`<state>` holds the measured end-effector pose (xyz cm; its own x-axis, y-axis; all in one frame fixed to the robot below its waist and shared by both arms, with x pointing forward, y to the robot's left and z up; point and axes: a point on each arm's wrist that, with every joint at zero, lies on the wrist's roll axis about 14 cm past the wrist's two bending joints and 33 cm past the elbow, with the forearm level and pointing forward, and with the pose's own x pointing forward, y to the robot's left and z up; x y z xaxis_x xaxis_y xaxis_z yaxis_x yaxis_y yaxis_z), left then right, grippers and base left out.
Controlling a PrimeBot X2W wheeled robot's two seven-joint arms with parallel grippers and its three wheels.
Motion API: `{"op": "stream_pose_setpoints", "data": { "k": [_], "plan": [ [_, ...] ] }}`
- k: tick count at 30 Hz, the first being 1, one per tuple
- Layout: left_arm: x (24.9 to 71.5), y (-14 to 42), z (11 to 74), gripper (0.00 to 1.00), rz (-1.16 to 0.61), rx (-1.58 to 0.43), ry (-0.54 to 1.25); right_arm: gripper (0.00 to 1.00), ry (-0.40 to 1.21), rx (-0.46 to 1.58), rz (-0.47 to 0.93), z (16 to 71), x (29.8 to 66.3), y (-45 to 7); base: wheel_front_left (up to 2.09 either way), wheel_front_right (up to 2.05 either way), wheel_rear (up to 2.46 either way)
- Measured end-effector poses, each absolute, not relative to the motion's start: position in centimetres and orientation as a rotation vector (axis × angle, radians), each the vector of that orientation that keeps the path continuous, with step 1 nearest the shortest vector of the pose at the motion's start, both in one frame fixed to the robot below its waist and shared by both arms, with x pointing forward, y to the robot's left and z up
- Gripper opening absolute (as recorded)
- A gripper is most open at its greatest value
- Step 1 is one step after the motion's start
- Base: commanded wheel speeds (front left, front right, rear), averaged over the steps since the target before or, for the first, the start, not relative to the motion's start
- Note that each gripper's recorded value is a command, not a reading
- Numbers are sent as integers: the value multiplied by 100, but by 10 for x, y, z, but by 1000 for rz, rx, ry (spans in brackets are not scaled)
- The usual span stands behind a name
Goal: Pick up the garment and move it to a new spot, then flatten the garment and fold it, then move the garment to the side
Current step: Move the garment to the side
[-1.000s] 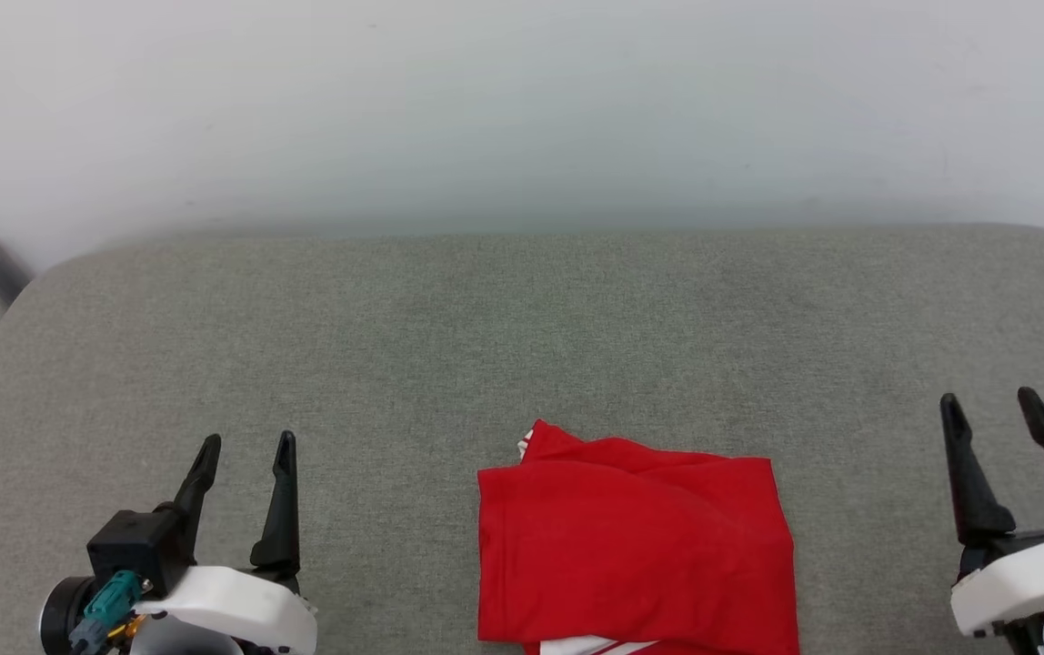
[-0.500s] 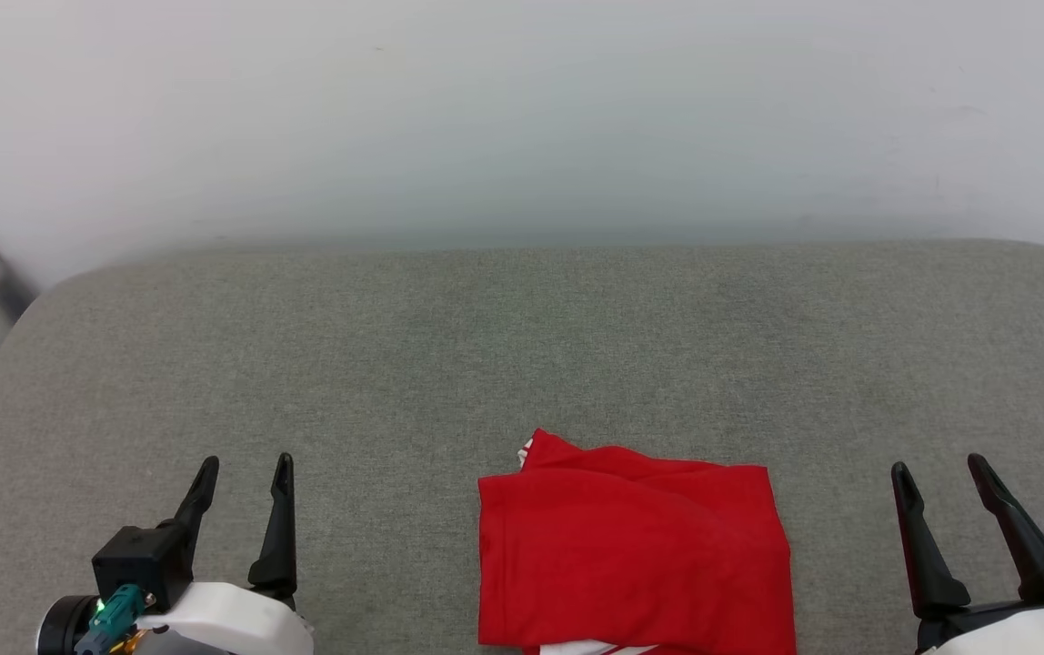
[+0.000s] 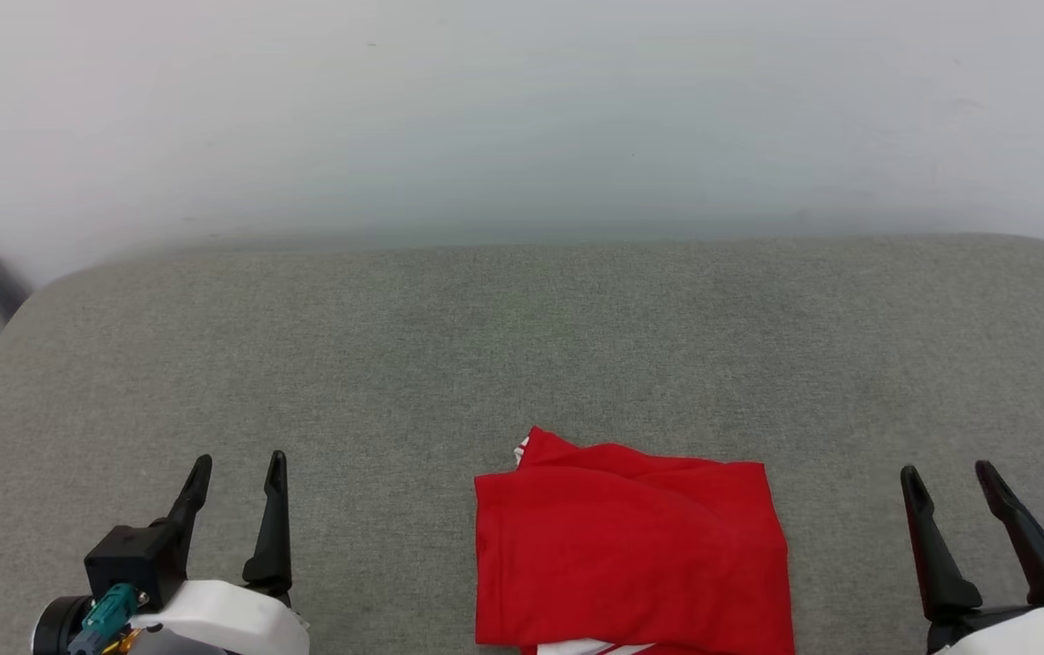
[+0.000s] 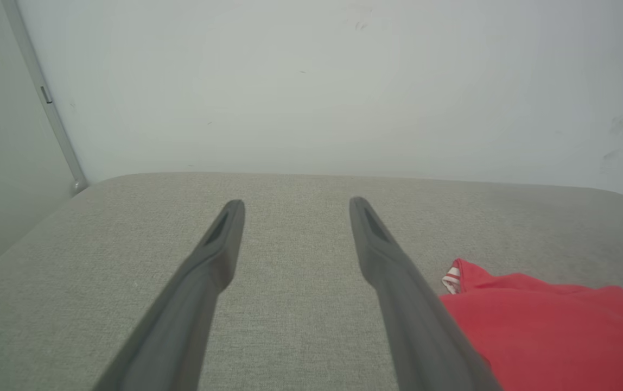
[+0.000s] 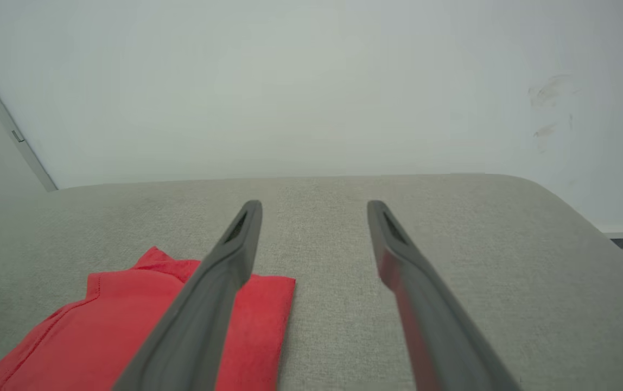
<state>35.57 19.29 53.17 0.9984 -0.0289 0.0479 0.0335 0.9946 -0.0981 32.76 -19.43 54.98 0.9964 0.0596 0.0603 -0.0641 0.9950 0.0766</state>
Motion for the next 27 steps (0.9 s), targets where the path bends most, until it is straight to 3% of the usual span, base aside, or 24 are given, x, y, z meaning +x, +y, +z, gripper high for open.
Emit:
{"op": "stream_pose_setpoints", "data": {
  "k": [15,22,27],
  "plan": [
    [353,203,529,100,37,-141,-57,100,336,180,-240,494,329,-332,0,0,0],
    [348,216,527,100,84,-157,-62,100,741,455,-214,421,315,-314,0,0,0],
    [348,227,527,100,117,-151,-69,100,989,772,-75,387,312,-247,0,0,0]
  ]
}}
